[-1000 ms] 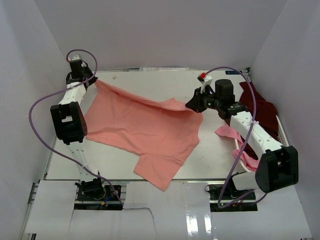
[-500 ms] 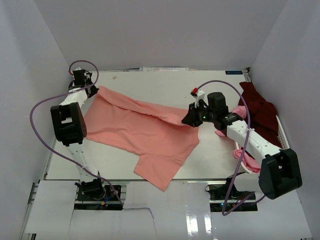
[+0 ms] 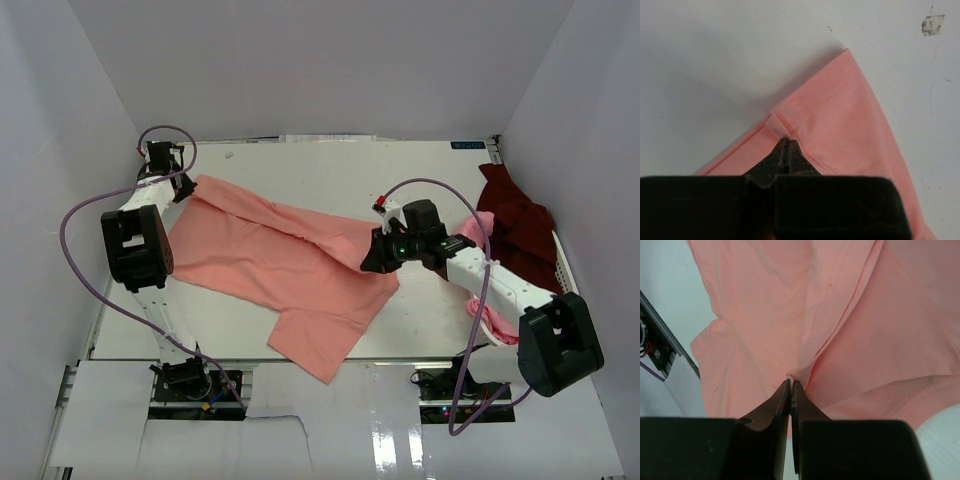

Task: Fold and stack the t-shirts
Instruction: Fold the flattened tshirt in 1/3 of the way

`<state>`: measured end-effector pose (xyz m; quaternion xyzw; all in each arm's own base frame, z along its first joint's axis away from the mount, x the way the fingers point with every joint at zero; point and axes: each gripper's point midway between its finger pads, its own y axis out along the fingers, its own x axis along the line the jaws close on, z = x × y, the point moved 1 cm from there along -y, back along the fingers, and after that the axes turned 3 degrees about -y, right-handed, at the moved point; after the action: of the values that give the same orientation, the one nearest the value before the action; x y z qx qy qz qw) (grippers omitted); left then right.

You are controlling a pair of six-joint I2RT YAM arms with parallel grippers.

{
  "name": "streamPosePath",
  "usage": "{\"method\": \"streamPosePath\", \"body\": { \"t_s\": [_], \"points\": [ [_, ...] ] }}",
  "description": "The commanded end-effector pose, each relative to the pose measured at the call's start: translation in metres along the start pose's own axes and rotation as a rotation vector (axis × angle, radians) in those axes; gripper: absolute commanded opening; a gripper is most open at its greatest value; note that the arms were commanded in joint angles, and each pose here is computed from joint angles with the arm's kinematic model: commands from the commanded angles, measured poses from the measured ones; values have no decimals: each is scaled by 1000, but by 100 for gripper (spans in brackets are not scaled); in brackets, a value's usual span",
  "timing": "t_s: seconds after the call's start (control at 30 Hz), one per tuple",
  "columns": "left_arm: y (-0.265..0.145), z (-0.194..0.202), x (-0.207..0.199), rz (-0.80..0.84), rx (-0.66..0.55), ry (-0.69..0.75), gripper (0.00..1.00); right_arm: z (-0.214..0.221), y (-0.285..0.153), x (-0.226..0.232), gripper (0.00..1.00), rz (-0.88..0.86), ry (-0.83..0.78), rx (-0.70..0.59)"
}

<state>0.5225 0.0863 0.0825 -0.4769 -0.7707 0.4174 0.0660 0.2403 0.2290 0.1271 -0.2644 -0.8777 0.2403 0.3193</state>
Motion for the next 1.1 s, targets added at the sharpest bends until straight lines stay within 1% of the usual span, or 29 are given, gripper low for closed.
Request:
{"method": "streamPosePath", "body": {
  "t_s": [0.0, 0.07, 0.1, 0.23, 0.33, 0.37, 0.43, 0.47, 0.53, 0.63, 0.67, 0.73, 0.77, 0.83, 0.87, 0.93, 0.97, 1.03, 1.07],
  "points": [
    [-23, -17, -3, -4, -38, -19, 0, 28, 5, 8, 8, -29, 73, 107],
    [-22, -14, 0, -12, -28, -22, 0, 43, 11, 4, 8, -7, 108, 173],
    [-22, -11, 2, -18, -20, -27, 0, 56, 14, 0, 8, 18, 139, 235],
    [-20, -6, 11, -42, -3, -54, 0, 76, 21, -4, 8, 35, 178, 328],
    [-20, -3, 21, -66, 17, -87, 0, 85, 24, -7, 8, 60, 210, 367],
    [-21, -4, 26, -76, 21, -98, 0, 85, 24, -10, 22, 76, 215, 371],
    [-24, -4, 32, -91, 17, -110, 0, 76, 22, -16, 36, 131, 201, 345],
    [-25, -6, 32, -91, 12, -118, 0, 71, 21, -19, 52, 158, 200, 329],
    [-28, -6, 37, -114, 1, -114, 0, 54, 17, -23, 54, 193, 177, 278],
    [-33, -10, 40, -122, -16, -119, 0, 37, 14, -25, 55, 217, 176, 250],
    [-33, -11, 41, -119, -14, -120, 0, 37, 12, -26, 60, 230, 181, 262],
    [-34, -11, 40, -111, -11, -118, 0, 30, 10, -32, 68, 264, 186, 245],
    [-34, -9, 38, -100, -3, -120, 0, 21, 9, -34, 70, 274, 179, 218],
    [-35, -8, 37, -90, 2, -123, 0, 9, 7, -42, 71, 301, 185, 187],
    [-36, -8, 35, -81, 4, -124, 1, -3, 7, -45, 72, 305, 182, 164],
    [-38, -8, 33, -72, 4, -122, 10, -9, 10, -57, 72, 325, 202, 165],
    [-40, -11, 33, -70, -5, -123, 15, -19, 9, -65, 72, 346, 207, 148],
    [-43, -14, 32, -68, -15, -125, 20, -18, 16, -81, 72, 377, 231, 163],
    [-46, -16, 31, -61, -24, -126, 20, -27, 13, -93, 71, 396, 249, 140]
  ]
}}
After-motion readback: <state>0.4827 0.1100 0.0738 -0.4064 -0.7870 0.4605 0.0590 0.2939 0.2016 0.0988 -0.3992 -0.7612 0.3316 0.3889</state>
